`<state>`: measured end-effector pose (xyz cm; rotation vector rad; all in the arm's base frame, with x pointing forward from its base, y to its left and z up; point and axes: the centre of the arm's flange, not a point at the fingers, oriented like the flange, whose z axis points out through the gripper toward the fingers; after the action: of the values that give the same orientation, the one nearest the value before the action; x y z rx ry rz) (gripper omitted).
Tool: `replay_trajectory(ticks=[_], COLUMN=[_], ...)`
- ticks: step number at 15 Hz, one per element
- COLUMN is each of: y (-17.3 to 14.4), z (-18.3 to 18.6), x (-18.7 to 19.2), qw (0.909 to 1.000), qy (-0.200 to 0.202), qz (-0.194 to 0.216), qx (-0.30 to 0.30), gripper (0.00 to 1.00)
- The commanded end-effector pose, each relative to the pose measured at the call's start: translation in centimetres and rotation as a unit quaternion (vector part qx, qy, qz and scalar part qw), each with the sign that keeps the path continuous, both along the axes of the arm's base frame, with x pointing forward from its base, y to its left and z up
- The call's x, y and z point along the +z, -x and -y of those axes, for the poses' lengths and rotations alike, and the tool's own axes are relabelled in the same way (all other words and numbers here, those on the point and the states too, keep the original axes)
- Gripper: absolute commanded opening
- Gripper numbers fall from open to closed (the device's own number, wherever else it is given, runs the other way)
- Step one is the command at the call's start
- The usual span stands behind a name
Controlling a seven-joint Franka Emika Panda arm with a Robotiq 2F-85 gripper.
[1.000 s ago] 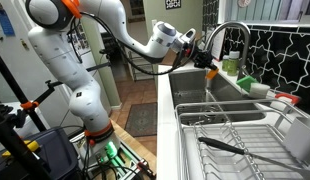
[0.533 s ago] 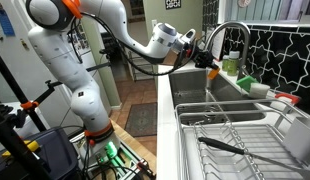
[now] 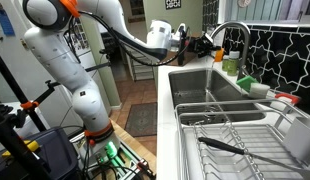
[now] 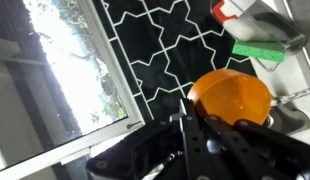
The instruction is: Pour the contents of the orange bowl into the sink
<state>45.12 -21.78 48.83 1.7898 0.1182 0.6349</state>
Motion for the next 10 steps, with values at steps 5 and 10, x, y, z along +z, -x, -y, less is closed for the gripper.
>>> replay_trajectory(ticks=[5,10], y=[0.37,0.43], z=[-0.77,-0.98], x=[-1.11,-1.19], qw=[0.9956,0.9956], qy=[0.092,0.092], qz=[0.010,0.011], qx=[0.016,0.012], gripper=[0.01,0.01])
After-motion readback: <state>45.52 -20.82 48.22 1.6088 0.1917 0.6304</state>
